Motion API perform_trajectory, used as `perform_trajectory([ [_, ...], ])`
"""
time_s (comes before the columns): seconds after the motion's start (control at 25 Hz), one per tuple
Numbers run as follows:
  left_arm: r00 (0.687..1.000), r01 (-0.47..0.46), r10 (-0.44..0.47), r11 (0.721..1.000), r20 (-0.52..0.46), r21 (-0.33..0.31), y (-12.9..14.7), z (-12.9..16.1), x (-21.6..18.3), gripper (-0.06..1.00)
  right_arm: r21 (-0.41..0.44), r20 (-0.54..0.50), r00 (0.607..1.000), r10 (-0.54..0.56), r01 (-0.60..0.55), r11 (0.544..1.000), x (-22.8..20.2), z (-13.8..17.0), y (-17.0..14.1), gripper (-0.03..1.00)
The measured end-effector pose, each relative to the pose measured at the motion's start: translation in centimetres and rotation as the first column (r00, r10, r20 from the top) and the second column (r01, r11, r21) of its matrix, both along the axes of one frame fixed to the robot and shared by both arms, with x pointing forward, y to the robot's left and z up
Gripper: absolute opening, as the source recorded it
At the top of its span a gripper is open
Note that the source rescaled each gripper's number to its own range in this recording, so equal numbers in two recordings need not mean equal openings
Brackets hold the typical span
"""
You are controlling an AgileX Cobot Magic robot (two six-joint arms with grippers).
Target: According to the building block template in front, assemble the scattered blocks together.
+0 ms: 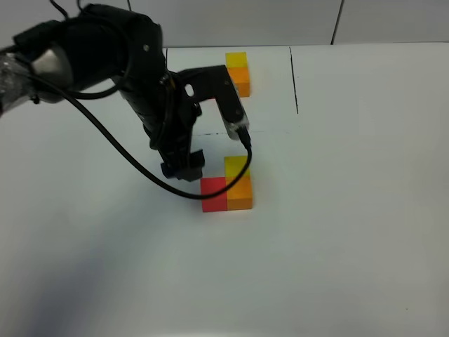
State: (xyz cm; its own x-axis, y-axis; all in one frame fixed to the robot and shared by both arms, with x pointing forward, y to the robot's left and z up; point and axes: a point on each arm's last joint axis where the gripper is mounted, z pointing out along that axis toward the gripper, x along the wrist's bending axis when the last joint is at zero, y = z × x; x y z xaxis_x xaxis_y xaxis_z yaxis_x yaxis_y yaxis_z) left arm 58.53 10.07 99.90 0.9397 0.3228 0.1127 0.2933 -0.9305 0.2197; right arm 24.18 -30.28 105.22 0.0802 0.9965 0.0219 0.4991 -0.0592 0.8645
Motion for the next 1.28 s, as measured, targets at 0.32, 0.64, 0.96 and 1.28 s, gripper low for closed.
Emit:
perform_trajectory([
  [0.32, 0.911, -0.401, 0.409, 0.909, 0.056, -0.113, 8.7, 4.5, 2.3, 0.98, 0.0, 0.0, 1.0, 0.0, 0.0, 1.0, 0.0, 0.0, 0.0, 0.0],
  [0.64, 0.754, -0.649, 0.657, 0.748, 0.014, -0.142, 14.8, 5.7, 1.7, 0.98, 0.0, 0.0, 1.0, 0.0, 0.0, 1.0, 0.0, 0.0, 0.0, 0.0],
  [0.96, 0.623, -0.773, 0.782, 0.62, 0.028, -0.131, 17.6, 6.9, -3.6, 0.97, 0.0, 0.0, 1.0, 0.0, 0.0, 1.0, 0.0, 0.0, 0.0, 0.0],
  [1.28, 0.533, -0.814, 0.842, 0.536, 0.08, -0.223, 18.6, 9.4, -11.3, 0.97, 0.0, 0.0, 1.0, 0.0, 0.0, 1.0, 0.0, 0.0, 0.0, 0.0],
])
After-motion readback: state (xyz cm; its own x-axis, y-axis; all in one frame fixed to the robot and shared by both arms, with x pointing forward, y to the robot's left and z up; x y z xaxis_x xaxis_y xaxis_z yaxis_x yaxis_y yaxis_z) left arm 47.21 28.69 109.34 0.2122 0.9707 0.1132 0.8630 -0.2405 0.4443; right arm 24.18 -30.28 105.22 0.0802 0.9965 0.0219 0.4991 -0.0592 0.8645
